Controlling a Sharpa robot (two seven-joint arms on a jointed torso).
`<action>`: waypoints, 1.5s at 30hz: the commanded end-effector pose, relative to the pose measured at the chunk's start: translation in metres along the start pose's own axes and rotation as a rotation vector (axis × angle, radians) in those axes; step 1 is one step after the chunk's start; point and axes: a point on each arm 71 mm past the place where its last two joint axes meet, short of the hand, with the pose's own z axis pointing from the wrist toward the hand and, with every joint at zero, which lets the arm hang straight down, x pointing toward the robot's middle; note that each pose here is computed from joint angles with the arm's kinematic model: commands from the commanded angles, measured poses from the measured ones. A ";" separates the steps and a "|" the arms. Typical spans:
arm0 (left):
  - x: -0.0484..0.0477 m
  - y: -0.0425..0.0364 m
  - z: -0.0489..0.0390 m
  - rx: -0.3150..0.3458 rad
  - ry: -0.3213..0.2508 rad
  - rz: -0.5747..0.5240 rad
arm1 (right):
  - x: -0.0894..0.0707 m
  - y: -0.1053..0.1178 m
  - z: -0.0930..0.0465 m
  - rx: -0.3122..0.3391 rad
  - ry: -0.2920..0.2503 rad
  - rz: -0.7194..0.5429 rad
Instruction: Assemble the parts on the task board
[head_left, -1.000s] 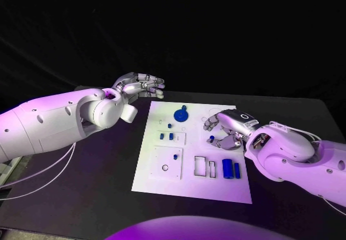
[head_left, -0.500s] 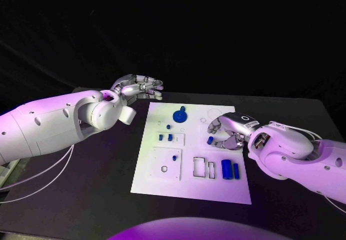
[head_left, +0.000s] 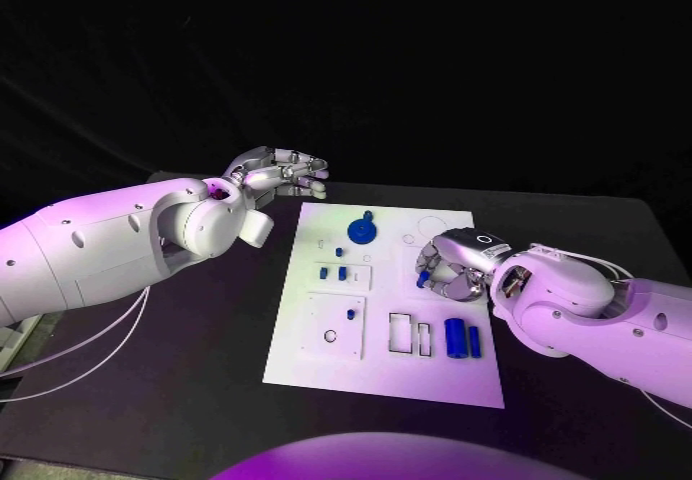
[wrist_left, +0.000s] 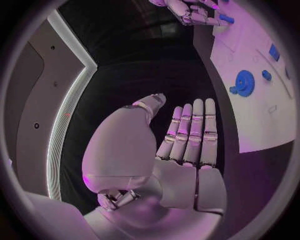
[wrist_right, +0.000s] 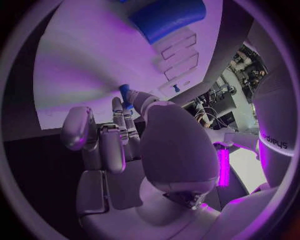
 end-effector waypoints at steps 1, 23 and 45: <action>0.0021 -0.0012 0.0002 0.005 0.017 -0.001 | 0.003 0.003 0.001 -0.011 0.024 -0.010; 0.0018 -0.0010 0.0003 0.002 0.020 -0.001 | -0.001 0.006 -0.001 0.021 -0.052 0.016; 0.0003 0.0004 0.0031 0.003 0.019 -0.001 | -0.035 0.060 -0.016 -0.105 -0.097 0.141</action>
